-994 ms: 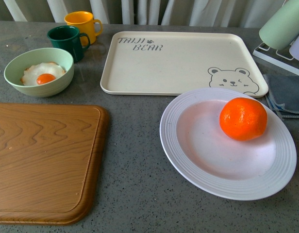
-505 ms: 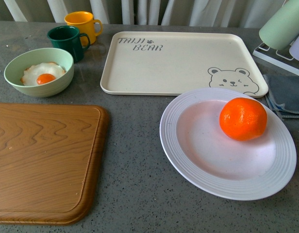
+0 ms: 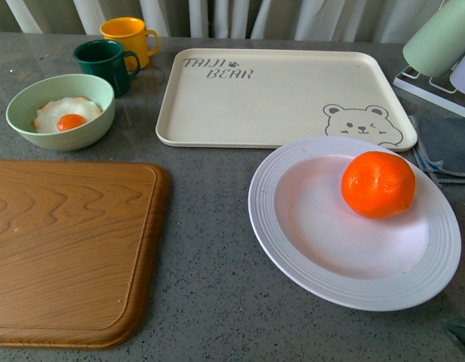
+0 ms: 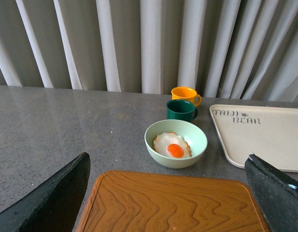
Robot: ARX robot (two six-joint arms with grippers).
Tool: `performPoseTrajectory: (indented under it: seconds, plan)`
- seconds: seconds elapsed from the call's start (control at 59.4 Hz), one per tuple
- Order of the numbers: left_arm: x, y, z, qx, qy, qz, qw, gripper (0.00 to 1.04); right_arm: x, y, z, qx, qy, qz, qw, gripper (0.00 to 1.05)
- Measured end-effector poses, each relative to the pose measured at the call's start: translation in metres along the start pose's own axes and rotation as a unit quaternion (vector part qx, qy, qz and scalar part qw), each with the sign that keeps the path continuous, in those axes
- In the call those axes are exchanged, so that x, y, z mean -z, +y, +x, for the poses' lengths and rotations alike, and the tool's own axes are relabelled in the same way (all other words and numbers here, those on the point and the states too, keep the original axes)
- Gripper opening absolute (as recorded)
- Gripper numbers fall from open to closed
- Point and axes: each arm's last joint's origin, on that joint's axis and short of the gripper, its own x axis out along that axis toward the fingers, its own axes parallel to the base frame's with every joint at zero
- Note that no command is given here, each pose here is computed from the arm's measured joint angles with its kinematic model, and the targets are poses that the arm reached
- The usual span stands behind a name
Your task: Place orange and plate with both arms
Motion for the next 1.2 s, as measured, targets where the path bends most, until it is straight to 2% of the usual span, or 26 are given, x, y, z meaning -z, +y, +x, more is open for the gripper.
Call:
performPoseTrajectory:
  seconds: [0.101, 0.438, 0.809, 1.095, 1.162, 1.196]
  plan:
    - [0.0, 0.0, 0.0, 0.0, 0.0, 0.0, 1.0, 0.96, -0.001, 0.0, 0.019, -0.019, 0.014, 0.044, 0.999, 0.96]
    - [0.0, 0.0, 0.0, 0.0, 0.0, 0.0, 1.0, 0.96, -0.009, -0.003, 0.07, -0.01, 0.002, 0.159, 0.987, 0.96]
    - [0.0, 0.0, 0.0, 0.0, 0.0, 0.0, 1.0, 0.96, -0.024, 0.012, 0.1, -0.032, -0.016, 0.176, 0.984, 0.96]
    - [0.0, 0.0, 0.0, 0.0, 0.0, 0.0, 1.0, 0.96, -0.027, 0.019, 0.114, -0.023, -0.02, 0.173, 0.984, 0.96]
    - [0.0, 0.0, 0.0, 0.0, 0.0, 0.0, 1.0, 0.96, -0.027, 0.018, 0.115, -0.019, -0.021, 0.175, 0.984, 0.9]
    - [0.0, 0.0, 0.0, 0.0, 0.0, 0.0, 1.0, 0.96, -0.026, 0.018, 0.116, -0.016, -0.02, 0.177, 0.984, 0.83]
